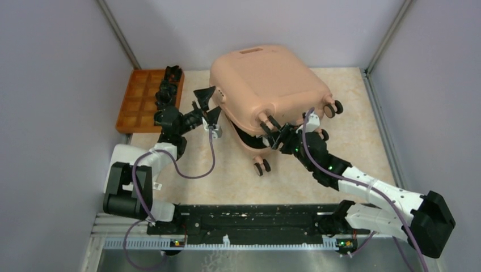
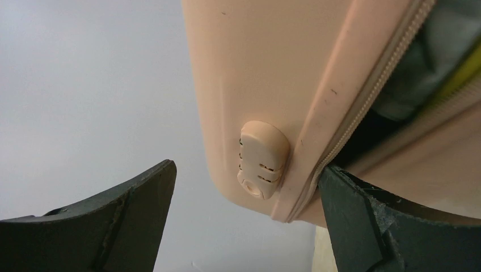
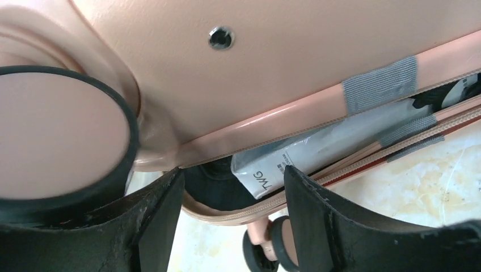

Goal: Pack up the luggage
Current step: Zip the luggage at the center of the board.

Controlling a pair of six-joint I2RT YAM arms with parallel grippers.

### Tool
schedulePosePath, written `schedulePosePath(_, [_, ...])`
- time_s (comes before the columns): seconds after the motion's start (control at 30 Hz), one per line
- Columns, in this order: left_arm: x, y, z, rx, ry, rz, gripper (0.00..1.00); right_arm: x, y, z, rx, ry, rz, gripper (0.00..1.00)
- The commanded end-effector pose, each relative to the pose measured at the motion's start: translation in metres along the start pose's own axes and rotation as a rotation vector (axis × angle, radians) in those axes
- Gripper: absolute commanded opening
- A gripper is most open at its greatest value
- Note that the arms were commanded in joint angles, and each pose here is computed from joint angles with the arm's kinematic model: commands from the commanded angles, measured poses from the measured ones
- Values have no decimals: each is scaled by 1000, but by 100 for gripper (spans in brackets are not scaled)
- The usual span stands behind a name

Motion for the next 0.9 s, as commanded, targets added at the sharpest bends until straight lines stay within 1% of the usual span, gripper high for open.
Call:
schedulePosePath(0.0, [98, 101, -20, -227, 244, 435, 98, 9, 12, 12, -77, 17, 72, 64])
schedulePosePath(0.13, [98, 102, -22, -207, 231, 398, 99, 1, -9, 21, -18, -16, 58, 56])
schedulePosePath(0.17, [99, 102, -23, -202, 232, 393, 99, -2, -15, 22, -5, -29, 56, 52])
schedulePosePath(0.2, [100, 102, -23, -196, 235, 390, 99, -6, -22, 23, 6, -40, 53, 49])
schedulePosePath(0.33, [102, 102, -24, -185, 239, 385, 98, -17, -39, 24, 35, -67, 42, 47])
schedulePosePath(0.43, [102, 102, -24, -183, 233, 385, 98, -15, -30, 14, -16, -26, 61, 49])
schedulePosePath(0.53, [96, 99, -23, -179, 212, 381, 99, -15, -18, 0, -84, 2, 102, 55])
schedulePosePath(0.63, [87, 95, -23, -178, 189, 366, 99, -14, -8, -13, -136, 34, 141, 59])
schedulePosePath(0.73, [84, 87, -21, -142, 172, 260, 98, -15, 2, -21, -169, 29, 147, 60])
schedulePosePath(0.87, [73, 67, -15, -34, 49, 92, 98, -10, 13, -28, -156, 39, 115, 63])
Point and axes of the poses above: each gripper's point midway between its finger pads, its own z axis out along the fingers, its own x axis along the line the jaws close on, y = z × x, the point moved 7 cm from there along -z, back along the fingers, and after that the axes turned 12 degrees about -z, right-handed, at the moved point
